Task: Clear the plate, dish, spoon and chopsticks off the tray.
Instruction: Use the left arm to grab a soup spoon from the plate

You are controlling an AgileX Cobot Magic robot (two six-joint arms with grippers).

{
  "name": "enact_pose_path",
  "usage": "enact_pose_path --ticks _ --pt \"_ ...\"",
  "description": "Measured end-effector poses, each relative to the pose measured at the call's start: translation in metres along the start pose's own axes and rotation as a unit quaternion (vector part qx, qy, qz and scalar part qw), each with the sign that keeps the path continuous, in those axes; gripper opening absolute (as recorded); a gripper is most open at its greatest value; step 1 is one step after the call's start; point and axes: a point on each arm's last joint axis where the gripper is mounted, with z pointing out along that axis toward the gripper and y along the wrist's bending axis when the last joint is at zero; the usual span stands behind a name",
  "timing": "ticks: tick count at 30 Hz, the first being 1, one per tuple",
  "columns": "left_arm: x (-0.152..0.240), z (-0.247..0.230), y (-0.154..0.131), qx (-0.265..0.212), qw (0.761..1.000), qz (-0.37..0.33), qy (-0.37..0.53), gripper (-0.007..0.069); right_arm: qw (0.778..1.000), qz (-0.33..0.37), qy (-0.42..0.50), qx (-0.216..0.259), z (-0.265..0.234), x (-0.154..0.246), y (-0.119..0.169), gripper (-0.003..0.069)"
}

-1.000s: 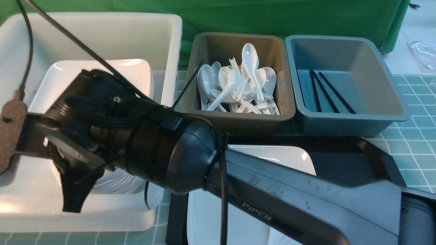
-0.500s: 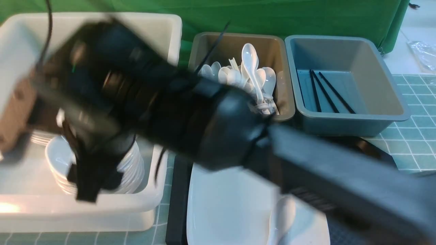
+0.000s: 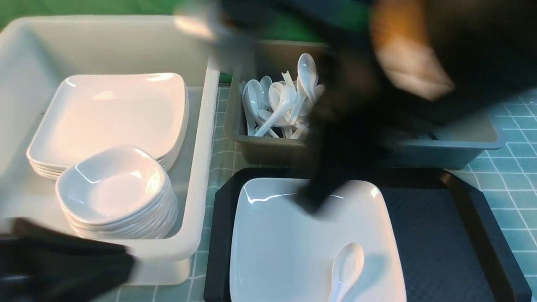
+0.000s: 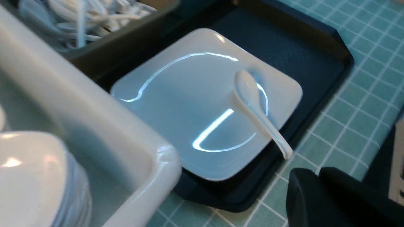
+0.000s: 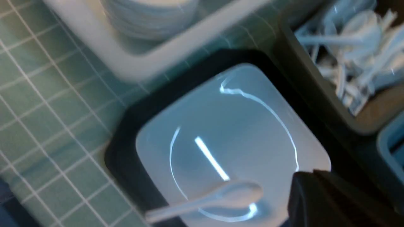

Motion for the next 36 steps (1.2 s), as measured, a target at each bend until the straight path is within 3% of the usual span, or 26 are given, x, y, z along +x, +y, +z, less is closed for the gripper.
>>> enact_pose_path --ticks 2,8,16,24,29,33,36 --pt "-0.006 0.037 0.006 0.036 0.998 0.003 0.053 0.0033 0.999 0.034 0.003 0.013 -0.01 0.031 -0.008 0.0058" --pt "-0.013 0.141 -0.002 0.083 0.985 -0.026 0.147 0.0032 0.991 0.13 -0.03 0.013 -0.042 0.112 -0.029 0.0067" --pt "-0.034 0.233 -0.043 0.058 0.969 -0.04 0.236 0.0036 0.973 0.203 -0.108 -0.007 -0.074 0.181 -0.047 0.007" --pt "-0.035 0.283 -0.028 0.03 0.955 -0.083 0.282 0.0283 0.969 0.21 -0.132 -0.012 -0.084 0.192 -0.051 0.0074" --pt "-0.025 0.308 -0.024 0.016 0.952 -0.069 0.298 0.0459 0.971 0.201 -0.132 -0.011 -0.084 0.192 -0.051 0.0085" --pt "-0.013 0.323 -0.019 -0.001 0.951 -0.039 0.308 0.0479 0.971 0.199 -0.132 -0.01 -0.083 0.193 -0.051 0.0095" --pt "-0.014 0.325 -0.017 -0.009 0.952 -0.026 0.304 0.0433 0.971 0.198 -0.132 -0.011 -0.083 0.193 -0.051 0.0099"
